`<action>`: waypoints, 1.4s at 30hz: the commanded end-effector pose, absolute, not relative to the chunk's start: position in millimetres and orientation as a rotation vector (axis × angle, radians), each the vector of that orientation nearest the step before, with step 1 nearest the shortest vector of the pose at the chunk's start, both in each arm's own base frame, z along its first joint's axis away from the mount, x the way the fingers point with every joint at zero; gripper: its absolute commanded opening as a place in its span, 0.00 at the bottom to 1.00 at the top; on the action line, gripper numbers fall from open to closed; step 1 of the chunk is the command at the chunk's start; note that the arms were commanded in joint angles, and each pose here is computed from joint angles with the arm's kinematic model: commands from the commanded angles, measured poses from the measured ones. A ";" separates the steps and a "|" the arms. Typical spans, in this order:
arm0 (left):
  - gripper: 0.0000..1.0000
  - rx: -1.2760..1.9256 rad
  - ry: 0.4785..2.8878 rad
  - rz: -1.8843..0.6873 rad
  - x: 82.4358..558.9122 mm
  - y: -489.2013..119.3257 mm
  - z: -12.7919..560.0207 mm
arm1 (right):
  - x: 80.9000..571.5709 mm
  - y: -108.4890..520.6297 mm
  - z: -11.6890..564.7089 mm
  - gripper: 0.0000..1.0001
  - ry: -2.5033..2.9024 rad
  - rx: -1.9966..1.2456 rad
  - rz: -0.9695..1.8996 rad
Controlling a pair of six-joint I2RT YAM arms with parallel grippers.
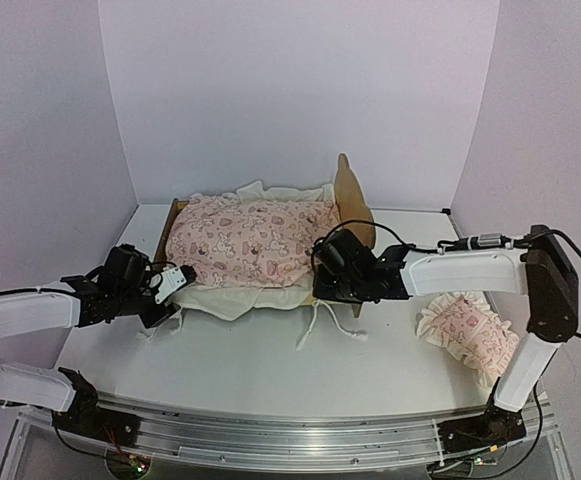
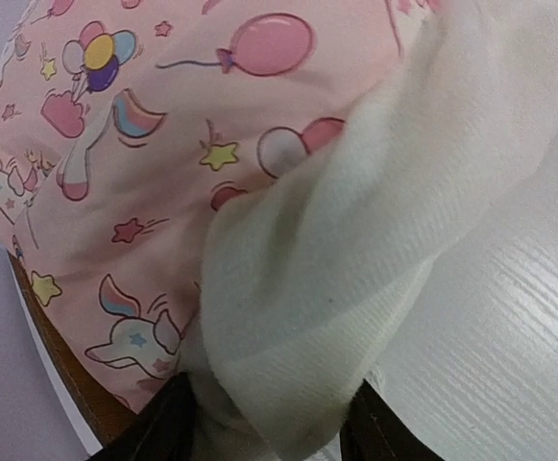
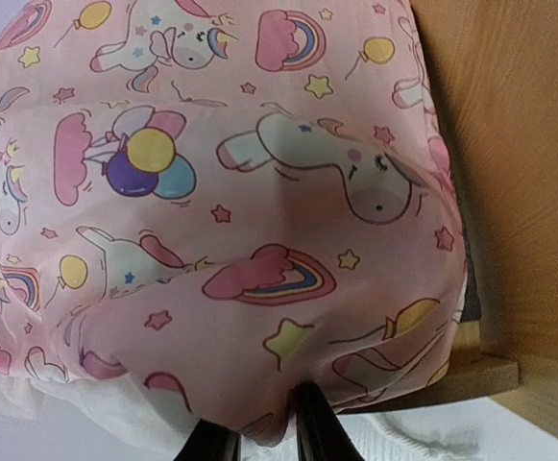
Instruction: Set up the pet bed
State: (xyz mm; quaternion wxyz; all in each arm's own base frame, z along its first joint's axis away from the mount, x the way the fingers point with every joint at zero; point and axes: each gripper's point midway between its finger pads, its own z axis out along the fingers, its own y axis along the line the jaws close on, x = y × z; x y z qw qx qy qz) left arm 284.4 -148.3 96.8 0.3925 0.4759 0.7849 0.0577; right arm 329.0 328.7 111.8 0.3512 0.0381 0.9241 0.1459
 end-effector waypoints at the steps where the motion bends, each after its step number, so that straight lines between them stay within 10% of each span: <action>1: 0.15 1.146 1.920 0.173 303.3 -153.0 117.7 | 343.3 316.8 115.5 0.09 2.342 0.170 0.369; 4: 0.00 1.118 1.901 0.201 310.0 -148.0 131.5 | 339.7 304.9 120.8 0.00 2.343 0.153 0.353; 16: 0.00 1.049 1.953 0.194 325.9 -109.3 151.7 | 300.3 263.2 136.6 0.00 2.611 -0.133 0.289; 26: 0.00 1.136 1.880 -0.053 305.0 -141.9 163.7 | 298.7 228.7 156.6 0.37 2.663 -0.160 0.015; 31: 0.00 1.127 1.882 -0.085 303.6 -144.9 167.2 | 287.4 246.3 164.8 0.40 2.656 -0.249 0.006; 42: 0.00 1.121 1.891 -0.109 303.5 -147.1 165.4 | 276.6 352.2 119.8 0.53 2.554 -0.085 0.619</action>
